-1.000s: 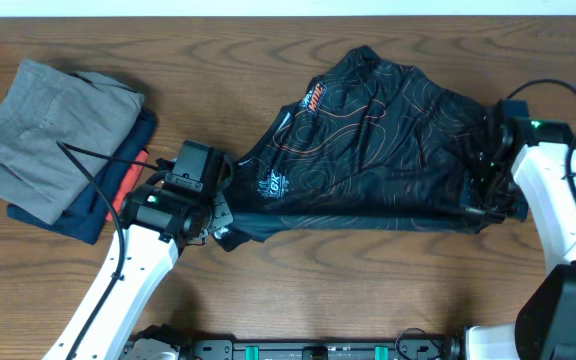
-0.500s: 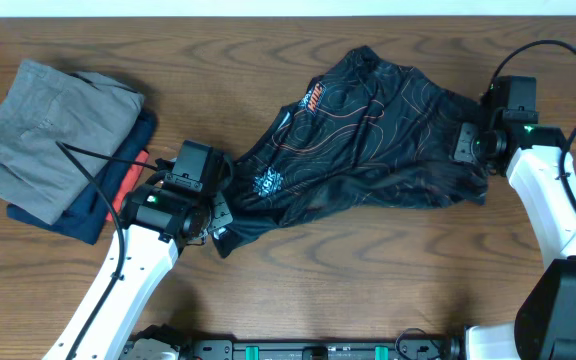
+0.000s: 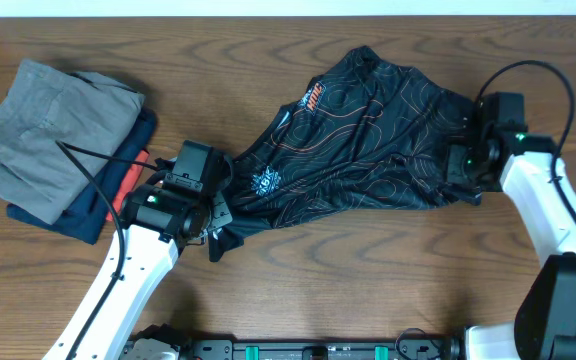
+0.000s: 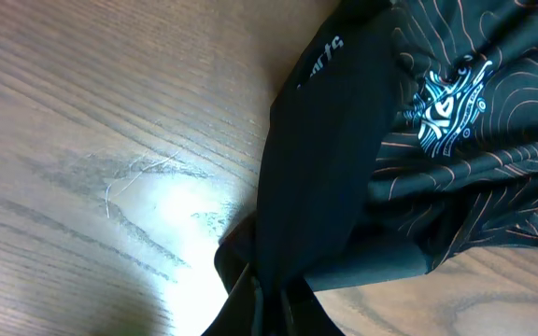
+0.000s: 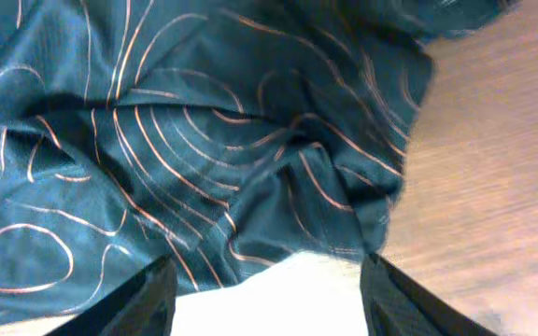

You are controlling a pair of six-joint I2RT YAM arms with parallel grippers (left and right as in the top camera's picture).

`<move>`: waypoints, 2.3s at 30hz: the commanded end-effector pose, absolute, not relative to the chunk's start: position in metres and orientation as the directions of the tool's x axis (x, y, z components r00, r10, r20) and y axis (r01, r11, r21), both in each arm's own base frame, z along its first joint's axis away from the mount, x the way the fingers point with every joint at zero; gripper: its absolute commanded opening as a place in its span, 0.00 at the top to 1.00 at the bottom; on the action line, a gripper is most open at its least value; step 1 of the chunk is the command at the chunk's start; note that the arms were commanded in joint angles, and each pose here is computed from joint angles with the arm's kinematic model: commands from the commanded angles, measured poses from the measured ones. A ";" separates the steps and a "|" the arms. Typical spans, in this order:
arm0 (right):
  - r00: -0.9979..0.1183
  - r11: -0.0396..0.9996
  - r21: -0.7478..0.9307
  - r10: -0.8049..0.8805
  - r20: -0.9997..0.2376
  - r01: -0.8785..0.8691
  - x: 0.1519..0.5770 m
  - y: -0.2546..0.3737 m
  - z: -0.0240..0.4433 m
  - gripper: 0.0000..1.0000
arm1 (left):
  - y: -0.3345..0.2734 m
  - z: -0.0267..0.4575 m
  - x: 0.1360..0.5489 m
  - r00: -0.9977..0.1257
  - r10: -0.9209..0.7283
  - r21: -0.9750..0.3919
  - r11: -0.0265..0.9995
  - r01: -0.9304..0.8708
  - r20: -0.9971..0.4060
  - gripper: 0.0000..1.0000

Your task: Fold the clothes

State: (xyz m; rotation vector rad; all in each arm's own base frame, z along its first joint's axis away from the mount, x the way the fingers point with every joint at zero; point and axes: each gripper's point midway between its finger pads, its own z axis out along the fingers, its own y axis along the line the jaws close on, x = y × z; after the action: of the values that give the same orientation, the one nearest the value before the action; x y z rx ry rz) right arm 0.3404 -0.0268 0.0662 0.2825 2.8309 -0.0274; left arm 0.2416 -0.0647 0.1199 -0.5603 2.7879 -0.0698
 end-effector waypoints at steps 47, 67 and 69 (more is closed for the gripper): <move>-0.915 0.985 0.173 0.095 -0.393 0.029 0.351 0.020 -0.005 0.41 | -0.062 0.119 0.241 -0.884 -0.376 -0.090 0.926 -0.366 -0.277 0.94; -0.941 0.996 0.089 0.001 -0.339 -0.031 0.334 0.011 -0.013 0.42 | -0.061 0.118 0.240 -0.885 -0.376 -0.087 0.926 -0.366 -0.275 0.93; -0.947 0.995 0.090 0.001 -0.321 -0.029 0.330 0.011 -0.015 0.43 | -0.061 0.118 0.240 -0.885 -0.376 -0.087 0.926 -0.366 -0.275 0.93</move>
State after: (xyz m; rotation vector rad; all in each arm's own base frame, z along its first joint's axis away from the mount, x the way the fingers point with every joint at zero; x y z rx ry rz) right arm 0.3465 0.0100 -0.0014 -0.0106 2.7432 0.1450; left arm 0.2409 -0.0646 0.1195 -0.5600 2.7917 -0.0679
